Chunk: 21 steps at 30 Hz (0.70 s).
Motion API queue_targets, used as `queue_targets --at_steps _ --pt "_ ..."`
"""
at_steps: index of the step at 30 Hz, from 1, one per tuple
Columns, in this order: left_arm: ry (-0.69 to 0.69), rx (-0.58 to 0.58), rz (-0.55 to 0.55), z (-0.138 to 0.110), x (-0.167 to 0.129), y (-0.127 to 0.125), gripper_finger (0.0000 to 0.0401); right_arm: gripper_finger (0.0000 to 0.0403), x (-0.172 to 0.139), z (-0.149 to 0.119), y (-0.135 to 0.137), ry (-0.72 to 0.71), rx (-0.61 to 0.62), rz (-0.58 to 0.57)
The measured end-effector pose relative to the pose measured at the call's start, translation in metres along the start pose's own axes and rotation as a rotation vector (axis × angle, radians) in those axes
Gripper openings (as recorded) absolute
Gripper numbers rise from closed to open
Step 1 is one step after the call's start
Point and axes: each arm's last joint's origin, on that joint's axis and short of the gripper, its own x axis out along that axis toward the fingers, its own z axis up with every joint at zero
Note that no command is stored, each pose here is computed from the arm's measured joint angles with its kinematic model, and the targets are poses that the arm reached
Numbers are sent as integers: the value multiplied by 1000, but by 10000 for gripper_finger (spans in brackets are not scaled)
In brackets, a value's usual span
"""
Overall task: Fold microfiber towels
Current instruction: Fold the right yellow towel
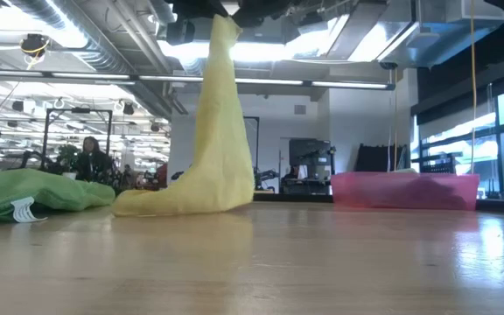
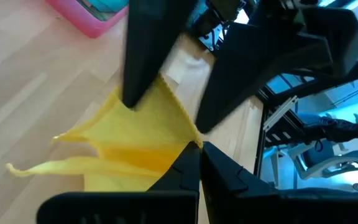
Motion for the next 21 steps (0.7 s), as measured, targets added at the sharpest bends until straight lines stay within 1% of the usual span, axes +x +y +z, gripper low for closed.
queue_targets --at_steps 3,6,10,15,17,21 --pt "6 1 -11 0 0 0 0 226 -1 -1 -2 6 5 -10" --pt "8 18 -15 0 0 0 0 198 -2 -4 -4 14 14 -13" --pt "8 26 -15 0 0 0 0 140 -2 -5 -5 16 17 -12" --pt "6 28 -15 0 0 0 0 71 0 -6 -3 -14 20 38" --pt "1 31 -18 1 0 0 0 54 3 -9 -2 -4 26 49" --pt "-23 41 -25 3 0 -2 0 39 10 -17 0 23 41 73"
